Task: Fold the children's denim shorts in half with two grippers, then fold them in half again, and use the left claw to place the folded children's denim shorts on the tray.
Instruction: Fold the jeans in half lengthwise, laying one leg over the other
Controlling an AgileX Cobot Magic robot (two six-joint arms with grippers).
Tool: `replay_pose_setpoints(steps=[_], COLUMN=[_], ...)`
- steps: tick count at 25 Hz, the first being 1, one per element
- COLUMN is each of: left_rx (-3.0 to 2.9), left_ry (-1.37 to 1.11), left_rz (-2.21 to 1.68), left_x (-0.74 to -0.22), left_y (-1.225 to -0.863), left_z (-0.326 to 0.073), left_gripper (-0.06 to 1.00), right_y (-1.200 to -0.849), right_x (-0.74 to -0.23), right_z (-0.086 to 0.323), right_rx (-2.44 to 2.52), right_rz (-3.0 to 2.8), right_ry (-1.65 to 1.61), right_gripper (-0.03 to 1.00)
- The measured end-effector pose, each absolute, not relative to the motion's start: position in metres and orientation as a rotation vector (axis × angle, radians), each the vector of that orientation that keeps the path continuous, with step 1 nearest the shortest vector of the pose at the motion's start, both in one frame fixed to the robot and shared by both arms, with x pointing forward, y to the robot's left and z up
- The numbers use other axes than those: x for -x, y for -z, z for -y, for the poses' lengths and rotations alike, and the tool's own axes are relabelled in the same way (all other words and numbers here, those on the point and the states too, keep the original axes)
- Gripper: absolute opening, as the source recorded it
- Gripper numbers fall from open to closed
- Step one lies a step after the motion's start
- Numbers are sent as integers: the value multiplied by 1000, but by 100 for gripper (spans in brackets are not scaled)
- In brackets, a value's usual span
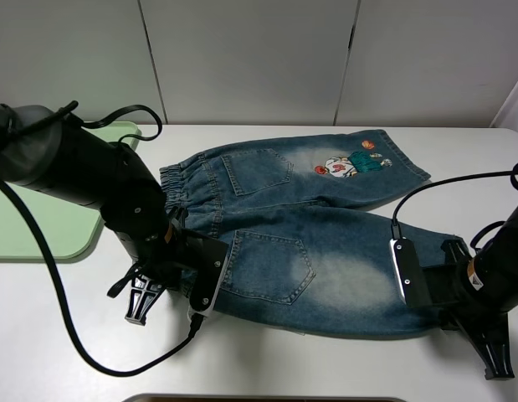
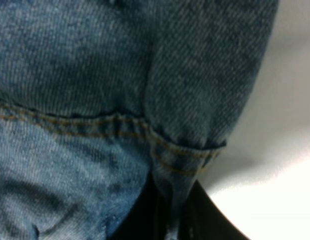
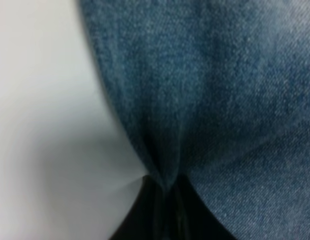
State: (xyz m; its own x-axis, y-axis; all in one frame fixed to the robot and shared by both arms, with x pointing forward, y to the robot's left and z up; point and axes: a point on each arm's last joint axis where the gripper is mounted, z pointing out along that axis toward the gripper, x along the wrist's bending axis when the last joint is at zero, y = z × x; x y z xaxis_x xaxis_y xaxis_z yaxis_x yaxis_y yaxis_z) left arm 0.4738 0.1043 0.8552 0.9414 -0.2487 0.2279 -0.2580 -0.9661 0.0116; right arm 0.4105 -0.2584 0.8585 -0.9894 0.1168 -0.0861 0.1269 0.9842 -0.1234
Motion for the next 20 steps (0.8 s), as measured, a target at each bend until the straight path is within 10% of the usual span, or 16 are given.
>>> replay_pose_setpoints(steps=[20], left_rx=[-3004], left_ry=[-442], left_rz=[265], left_x=[-473], left_y=[-876], left_z=[-107], left_gripper=[1], right_y=[-899], right_x=[-416], right_z=[250], right_rx=[-457], right_rz=[-2926], right_ry=[120], right_gripper=[-3])
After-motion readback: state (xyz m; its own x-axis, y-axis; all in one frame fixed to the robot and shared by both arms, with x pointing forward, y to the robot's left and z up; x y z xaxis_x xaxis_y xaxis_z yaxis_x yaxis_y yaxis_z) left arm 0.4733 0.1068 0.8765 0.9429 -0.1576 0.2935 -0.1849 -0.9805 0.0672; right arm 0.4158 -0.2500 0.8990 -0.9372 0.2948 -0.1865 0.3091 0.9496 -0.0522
